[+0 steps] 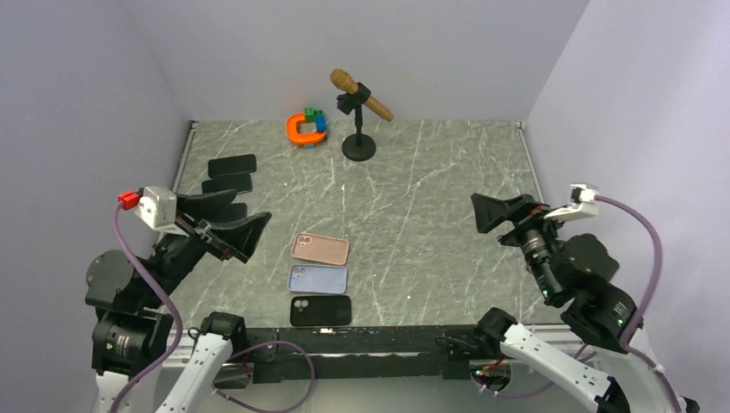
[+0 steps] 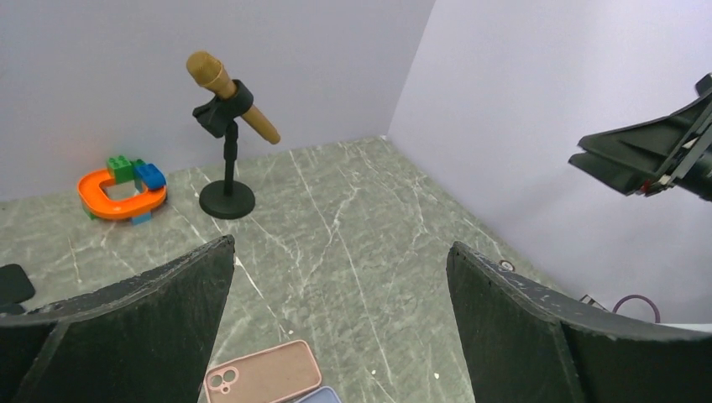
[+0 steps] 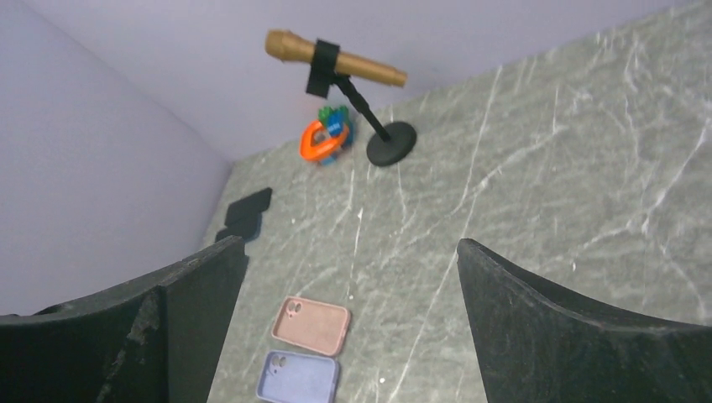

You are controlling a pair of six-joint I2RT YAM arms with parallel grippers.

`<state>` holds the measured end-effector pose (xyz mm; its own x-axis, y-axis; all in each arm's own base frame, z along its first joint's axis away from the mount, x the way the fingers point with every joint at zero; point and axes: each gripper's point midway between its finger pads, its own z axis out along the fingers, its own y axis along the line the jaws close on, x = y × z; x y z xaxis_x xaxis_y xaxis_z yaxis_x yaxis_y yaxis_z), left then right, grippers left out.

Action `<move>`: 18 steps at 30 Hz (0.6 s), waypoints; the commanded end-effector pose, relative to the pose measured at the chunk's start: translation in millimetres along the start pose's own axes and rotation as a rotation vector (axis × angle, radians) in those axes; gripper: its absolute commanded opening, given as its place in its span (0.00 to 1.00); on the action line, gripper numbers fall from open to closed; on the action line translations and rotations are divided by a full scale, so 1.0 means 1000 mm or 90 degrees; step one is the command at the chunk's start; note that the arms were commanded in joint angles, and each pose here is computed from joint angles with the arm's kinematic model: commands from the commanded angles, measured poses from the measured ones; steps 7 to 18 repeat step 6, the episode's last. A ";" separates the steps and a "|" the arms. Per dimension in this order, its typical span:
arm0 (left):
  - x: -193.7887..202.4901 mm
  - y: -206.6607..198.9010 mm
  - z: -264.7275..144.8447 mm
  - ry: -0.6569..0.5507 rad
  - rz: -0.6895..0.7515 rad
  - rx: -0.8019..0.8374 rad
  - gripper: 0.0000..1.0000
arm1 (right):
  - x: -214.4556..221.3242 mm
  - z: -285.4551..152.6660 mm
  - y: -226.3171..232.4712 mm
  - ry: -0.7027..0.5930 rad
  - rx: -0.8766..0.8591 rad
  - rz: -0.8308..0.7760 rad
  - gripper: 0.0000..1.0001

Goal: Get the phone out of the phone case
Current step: Reset both arms

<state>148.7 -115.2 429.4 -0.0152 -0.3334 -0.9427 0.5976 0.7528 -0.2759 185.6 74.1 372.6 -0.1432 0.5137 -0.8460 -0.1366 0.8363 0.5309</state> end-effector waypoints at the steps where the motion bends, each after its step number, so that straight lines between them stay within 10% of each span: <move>1: -0.002 -0.003 -0.003 0.012 0.015 0.002 0.99 | -0.037 -0.013 0.004 -0.066 -0.019 -0.014 1.00; 18: 0.002 -0.003 0.000 0.024 0.003 0.009 0.99 | -0.034 -0.013 -0.004 -0.067 -0.001 -0.038 1.00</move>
